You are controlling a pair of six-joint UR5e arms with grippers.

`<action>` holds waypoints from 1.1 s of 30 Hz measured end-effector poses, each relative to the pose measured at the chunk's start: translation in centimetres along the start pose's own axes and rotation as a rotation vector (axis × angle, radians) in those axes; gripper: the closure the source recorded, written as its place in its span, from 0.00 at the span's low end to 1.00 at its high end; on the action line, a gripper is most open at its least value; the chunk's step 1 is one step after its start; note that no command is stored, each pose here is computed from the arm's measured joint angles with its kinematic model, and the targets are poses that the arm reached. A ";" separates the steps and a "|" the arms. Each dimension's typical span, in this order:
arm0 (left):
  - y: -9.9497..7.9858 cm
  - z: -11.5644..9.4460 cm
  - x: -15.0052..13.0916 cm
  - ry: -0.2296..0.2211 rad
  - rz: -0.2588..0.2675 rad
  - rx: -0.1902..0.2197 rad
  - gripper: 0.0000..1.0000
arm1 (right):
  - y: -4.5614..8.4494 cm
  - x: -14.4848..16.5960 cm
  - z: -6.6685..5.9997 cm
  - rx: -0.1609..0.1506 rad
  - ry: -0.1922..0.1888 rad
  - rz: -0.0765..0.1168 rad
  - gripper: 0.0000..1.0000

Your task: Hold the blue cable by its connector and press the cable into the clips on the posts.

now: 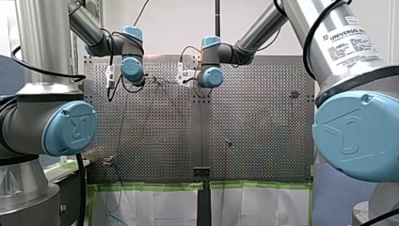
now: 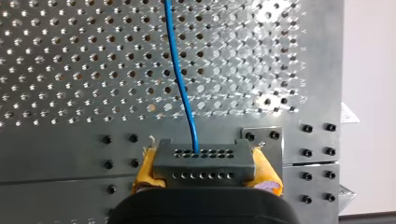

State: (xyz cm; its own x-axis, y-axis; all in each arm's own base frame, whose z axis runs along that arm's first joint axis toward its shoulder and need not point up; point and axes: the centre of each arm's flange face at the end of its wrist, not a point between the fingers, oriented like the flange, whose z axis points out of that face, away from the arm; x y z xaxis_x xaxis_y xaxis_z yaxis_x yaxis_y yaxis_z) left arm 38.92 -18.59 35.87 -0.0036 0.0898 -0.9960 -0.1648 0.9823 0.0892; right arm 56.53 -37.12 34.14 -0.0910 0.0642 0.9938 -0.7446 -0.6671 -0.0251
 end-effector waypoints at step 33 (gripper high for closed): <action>-0.8 4.6 -0.6 0.065 -0.039 -0.005 1.00 | 0.8 -0.3 3.0 -0.012 0.009 0.028 1.00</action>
State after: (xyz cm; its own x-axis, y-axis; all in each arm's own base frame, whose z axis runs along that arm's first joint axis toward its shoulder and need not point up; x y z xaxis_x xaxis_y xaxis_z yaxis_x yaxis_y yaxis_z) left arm 43.62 -18.73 36.49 -0.0611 0.0406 -0.9973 -0.1712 0.9839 0.0505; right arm 58.01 -39.90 34.15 -0.1174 0.0521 0.9917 -0.7498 -0.6594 -0.0541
